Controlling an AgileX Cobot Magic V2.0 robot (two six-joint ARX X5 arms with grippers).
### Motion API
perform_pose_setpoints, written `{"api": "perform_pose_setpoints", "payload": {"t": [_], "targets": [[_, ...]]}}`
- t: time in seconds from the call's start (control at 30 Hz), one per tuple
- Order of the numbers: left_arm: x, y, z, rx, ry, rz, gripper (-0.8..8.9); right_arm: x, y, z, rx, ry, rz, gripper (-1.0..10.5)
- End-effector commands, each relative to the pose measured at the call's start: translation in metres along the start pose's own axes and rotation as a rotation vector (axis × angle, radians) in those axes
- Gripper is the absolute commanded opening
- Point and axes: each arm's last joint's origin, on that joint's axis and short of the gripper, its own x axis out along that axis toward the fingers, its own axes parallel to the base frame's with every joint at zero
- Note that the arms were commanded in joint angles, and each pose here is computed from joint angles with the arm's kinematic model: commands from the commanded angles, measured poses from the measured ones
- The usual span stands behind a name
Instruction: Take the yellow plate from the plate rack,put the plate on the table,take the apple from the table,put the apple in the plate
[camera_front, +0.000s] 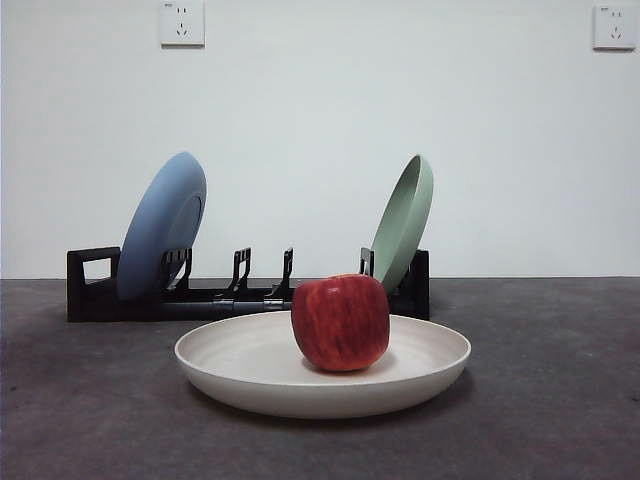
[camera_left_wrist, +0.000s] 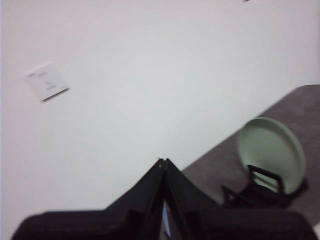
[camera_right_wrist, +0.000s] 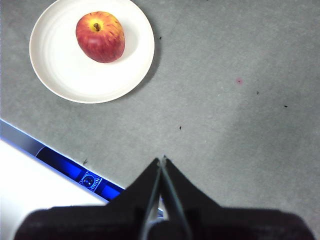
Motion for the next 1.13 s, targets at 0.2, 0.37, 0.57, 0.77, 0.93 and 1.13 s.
{"api": "perform_pose_setpoints", "payload": {"t": [0.2,0.37,0.57,0.77,0.93,1.13], "targets": [[0.001,-0.034,-0.107,-0.184,-0.014,0.107,-0.04,0.001,0.000,-0.002,0.004,0.021,-0.006,0.0],[-0.002,-0.051,-0.162,-0.311,0.088,0.189,-0.04,0.001,0.000,-0.002,0.004,0.021,-0.006,0.0],[-0.007,-0.063,-0.201,-0.420,0.155,0.291,-0.04,0.001,0.000,-0.002,0.004,0.021,-0.006,0.0],[-0.012,-0.070,-0.215,-0.458,0.258,0.293,-0.04,0.001,0.000,-0.002,0.004,0.019,-0.006,0.0],[-0.013,-0.073,-0.220,-0.485,0.318,0.283,-0.04,0.001,0.000,-0.001,0.006,0.007,-0.004,0.0],[-0.013,-0.073,-0.220,-0.488,0.318,0.289,-0.04,0.001,0.000,0.000,0.006,0.007,-0.004,0.0]]}}
